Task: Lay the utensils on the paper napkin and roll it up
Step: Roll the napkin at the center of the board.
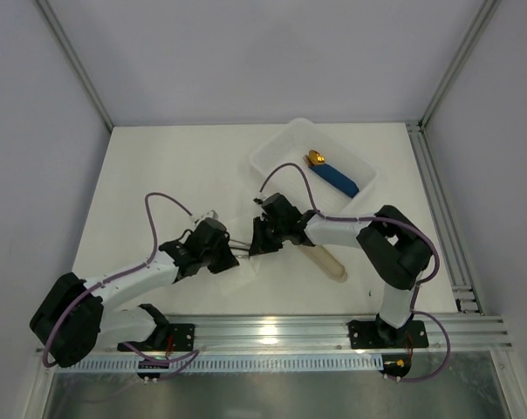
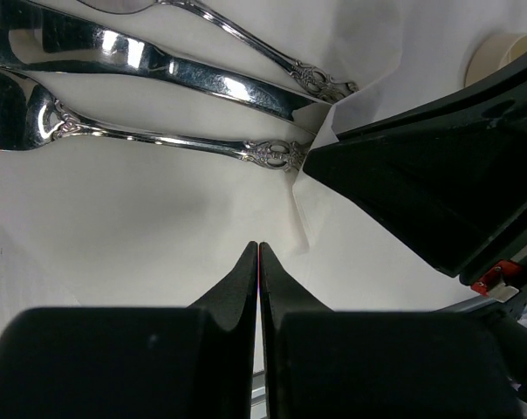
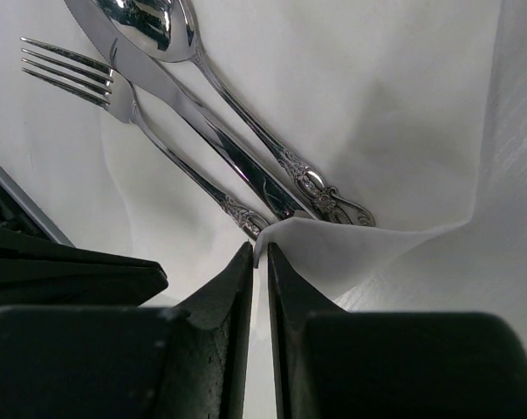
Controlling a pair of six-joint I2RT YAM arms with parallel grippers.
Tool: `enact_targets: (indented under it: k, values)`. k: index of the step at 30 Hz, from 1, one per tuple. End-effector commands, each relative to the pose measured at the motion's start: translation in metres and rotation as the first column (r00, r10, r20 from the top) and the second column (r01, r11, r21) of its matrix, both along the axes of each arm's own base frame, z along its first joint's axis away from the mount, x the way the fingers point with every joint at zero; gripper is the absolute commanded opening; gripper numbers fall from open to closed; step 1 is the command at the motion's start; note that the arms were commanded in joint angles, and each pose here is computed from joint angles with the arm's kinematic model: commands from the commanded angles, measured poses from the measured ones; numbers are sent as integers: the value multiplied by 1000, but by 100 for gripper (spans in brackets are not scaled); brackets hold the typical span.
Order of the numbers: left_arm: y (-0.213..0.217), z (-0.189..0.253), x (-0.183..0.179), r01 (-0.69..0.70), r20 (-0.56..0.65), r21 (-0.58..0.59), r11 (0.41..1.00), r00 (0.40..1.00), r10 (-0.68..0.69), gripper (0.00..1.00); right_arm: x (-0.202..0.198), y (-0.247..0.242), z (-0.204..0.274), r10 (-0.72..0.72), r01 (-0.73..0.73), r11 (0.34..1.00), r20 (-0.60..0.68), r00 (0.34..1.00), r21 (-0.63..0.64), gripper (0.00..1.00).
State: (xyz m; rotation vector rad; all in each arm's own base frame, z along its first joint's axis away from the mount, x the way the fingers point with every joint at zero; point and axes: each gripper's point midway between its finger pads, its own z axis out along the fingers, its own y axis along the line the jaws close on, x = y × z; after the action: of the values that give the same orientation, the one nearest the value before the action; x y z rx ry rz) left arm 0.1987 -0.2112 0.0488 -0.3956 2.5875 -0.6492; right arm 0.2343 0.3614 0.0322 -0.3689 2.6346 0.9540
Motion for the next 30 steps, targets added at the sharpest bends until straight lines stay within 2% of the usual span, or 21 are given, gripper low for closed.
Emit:
enact_targets:
  k: [1,16,22,23,27,30]
  values:
    - [-14,18,17,-11,64,-43,999,998,13,0,8,11,10,26,-27,999,42,999,22,15]
    - [-33,9,21,19,45,-40,999,999,-17,0,5,13,2,45,-45,999,21,999,16,19]
    - [-41,5,25,23,46,-44,999,999,-21,0,5,14,1,52,-52,999,19,998,12,26]
    - [-42,4,25,24,47,-45,999,999,-22,0,5,14,0,52,-52,999,17,999,10,30]
    - [-43,0,29,17,46,-33,999,999,-16,0,5,14,4,51,-51,999,26,998,18,36]
    - [-43,-1,30,13,48,-28,1000,999,-11,0,6,15,6,45,-46,999,24,999,25,44]
